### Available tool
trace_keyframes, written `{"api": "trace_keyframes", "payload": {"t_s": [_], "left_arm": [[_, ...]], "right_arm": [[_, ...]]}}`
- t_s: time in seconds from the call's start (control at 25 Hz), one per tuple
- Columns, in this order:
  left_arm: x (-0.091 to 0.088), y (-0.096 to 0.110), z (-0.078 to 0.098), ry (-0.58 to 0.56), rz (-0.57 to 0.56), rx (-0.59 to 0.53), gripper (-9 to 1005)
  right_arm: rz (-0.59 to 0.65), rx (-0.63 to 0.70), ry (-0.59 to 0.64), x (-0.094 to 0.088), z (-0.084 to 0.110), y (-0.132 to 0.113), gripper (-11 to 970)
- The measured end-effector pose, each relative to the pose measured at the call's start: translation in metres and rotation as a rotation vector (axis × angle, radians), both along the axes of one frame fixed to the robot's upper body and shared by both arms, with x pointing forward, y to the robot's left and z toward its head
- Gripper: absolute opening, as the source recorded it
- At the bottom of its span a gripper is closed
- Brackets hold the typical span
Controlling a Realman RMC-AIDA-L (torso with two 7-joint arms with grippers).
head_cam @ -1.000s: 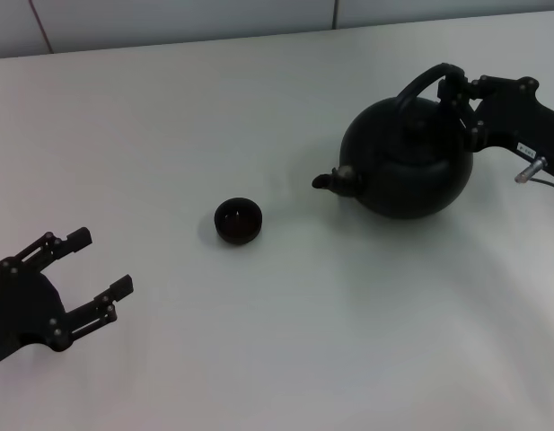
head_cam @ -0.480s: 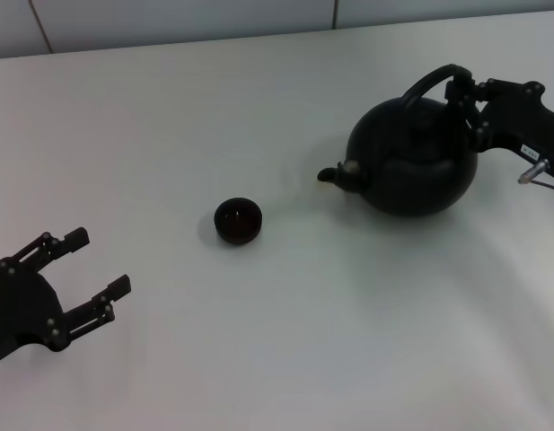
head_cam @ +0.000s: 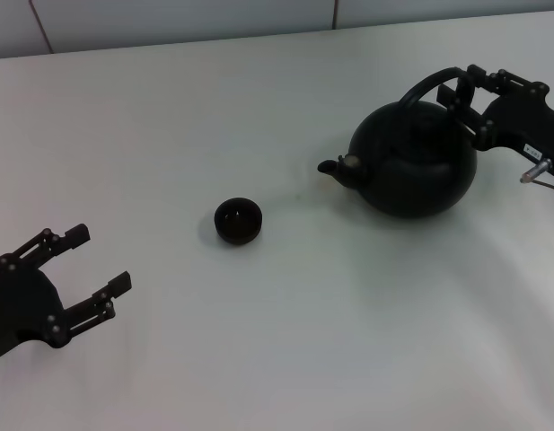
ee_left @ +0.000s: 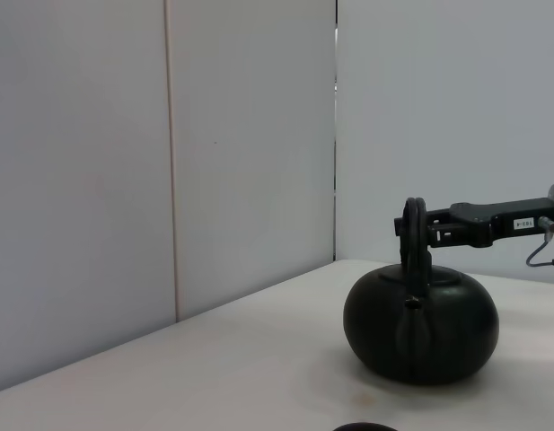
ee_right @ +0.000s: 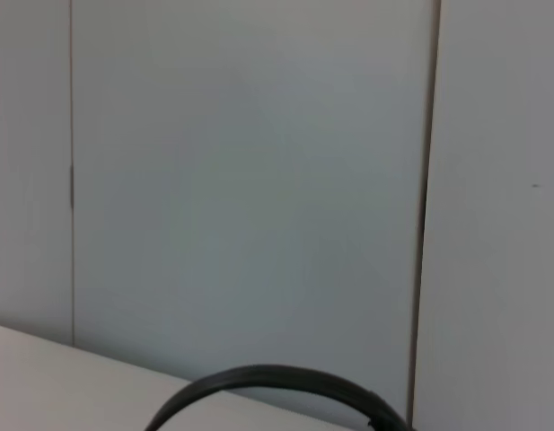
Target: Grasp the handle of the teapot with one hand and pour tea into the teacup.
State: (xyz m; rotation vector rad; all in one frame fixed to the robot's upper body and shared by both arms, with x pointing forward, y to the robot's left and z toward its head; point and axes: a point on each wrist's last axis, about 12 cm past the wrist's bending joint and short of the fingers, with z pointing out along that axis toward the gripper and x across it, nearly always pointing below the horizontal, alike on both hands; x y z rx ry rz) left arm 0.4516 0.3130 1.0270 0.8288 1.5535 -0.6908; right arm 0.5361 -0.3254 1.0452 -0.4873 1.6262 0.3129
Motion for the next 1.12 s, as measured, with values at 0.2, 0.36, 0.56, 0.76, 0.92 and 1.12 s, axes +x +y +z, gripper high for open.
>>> {"api": "trace_keyframes", "payload": {"t_s": [0.2,0.36,0.56,0.76,0.92,1.12], "left_arm": [[0.001,0.0,0.0,-0.001,0.0,0.001,806],[0.001,-0.001,0.0,0.001,0.001,0.0,806],[-0.001,-0.002,-0.001,0.005,-0.003,-0.006,806],[-0.003,-0.004,-0.004,0.019,-0.004,-0.011,806],[-0.003,-0.006,-0.005,0.031,-0.009,-0.016,805],[0.0,-0.007,-0.003,0.041,-0.04,-0.006,805]], "right_arm": [[-0.002,0.018,-0.011,-0.005,0.001,-0.004,515],[0.004,0.049,-0.029,-0.018,0.0,-0.008,589],[-0.009,0.08,-0.027,-0.046,-0.008,-0.019,603],[-0.1,0.156,-0.059,-0.089,-0.02,-0.033,604],[-0.096,0.183,-0.071,-0.103,-0.021,-0.035,605],[0.197,0.191,0.003,-0.114,-0.004,-0.035,605]]}}
